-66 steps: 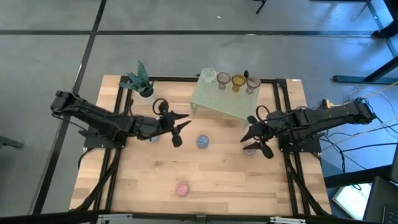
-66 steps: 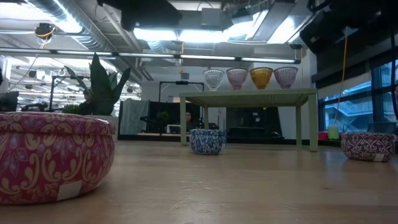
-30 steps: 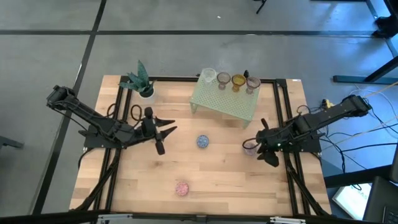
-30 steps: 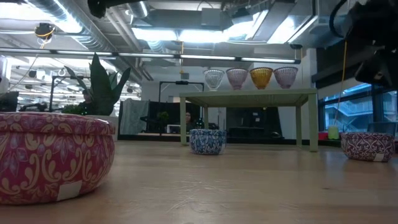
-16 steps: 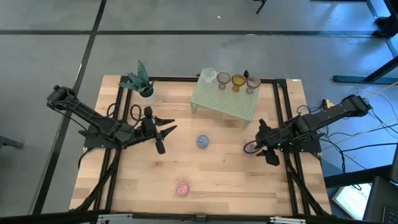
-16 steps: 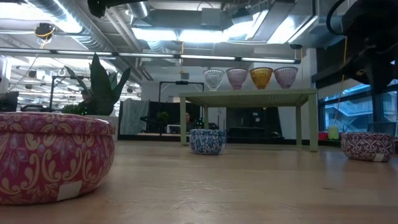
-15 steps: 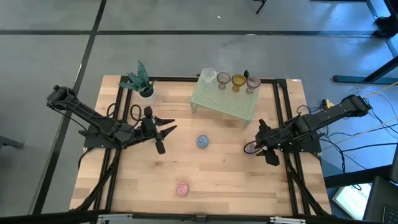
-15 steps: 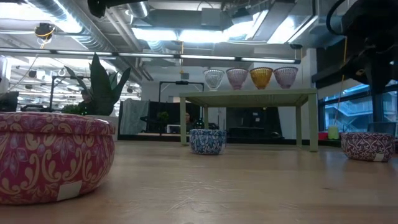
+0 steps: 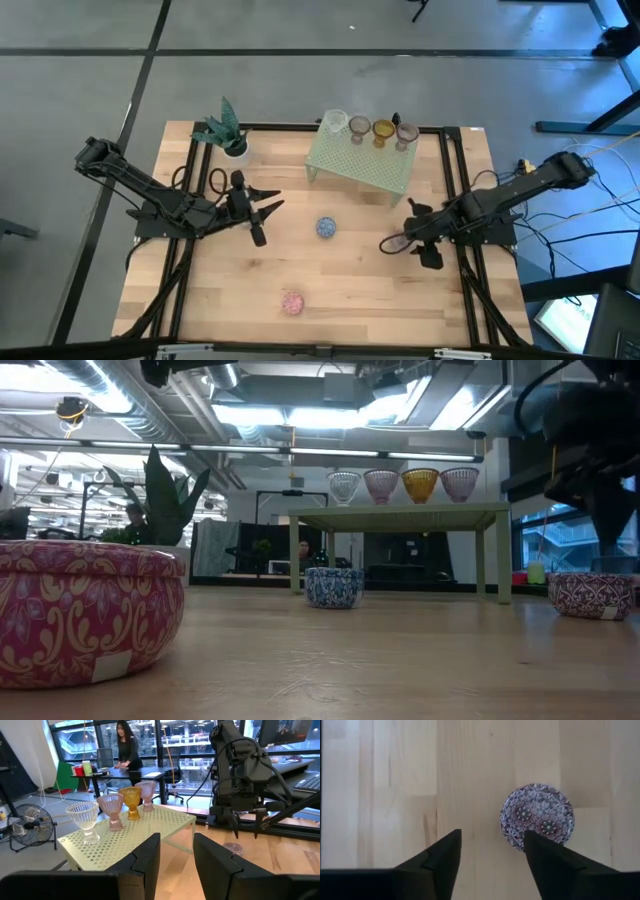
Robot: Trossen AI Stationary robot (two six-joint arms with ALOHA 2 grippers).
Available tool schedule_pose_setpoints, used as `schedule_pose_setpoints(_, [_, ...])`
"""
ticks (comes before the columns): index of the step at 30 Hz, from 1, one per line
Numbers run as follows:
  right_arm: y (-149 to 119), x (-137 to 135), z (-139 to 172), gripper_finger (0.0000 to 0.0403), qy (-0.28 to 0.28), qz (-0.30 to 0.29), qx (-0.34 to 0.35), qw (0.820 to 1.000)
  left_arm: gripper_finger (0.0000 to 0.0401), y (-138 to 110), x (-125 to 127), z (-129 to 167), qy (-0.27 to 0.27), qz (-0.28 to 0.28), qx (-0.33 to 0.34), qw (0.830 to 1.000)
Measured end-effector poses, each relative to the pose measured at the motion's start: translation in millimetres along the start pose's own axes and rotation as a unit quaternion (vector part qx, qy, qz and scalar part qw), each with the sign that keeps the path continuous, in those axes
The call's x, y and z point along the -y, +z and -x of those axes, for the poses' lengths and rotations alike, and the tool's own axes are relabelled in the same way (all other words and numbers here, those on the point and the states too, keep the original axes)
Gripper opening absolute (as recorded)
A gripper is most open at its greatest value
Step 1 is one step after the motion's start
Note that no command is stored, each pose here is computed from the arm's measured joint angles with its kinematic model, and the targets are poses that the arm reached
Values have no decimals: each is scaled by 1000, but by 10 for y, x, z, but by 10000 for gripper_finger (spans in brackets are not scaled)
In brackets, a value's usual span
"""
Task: Pick & Place candle stick holders
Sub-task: Put the red scented candle on the shelf
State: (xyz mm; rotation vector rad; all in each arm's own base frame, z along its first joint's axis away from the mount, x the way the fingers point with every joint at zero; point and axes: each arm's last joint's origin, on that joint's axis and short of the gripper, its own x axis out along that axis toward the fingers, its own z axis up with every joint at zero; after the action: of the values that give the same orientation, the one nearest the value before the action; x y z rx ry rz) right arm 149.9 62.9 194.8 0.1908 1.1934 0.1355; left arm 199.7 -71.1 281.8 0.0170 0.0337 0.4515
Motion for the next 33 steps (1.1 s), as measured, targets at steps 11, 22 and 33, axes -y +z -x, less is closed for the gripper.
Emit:
schedule_pose_setpoints(11, [80,23,-232,312,-84,16,-11,996,113,0,0,0,0,0,0,1000])
schedule_pose_setpoints(22, [131,133,-424,323,-113,-28,-51,992,113,0,0,0,-1,-13,0,1000])
schedule_pose_setpoints(33, [148,159,-441,323,-112,-22,-53,992,113,0,1,0,-2,-13,0,1000])
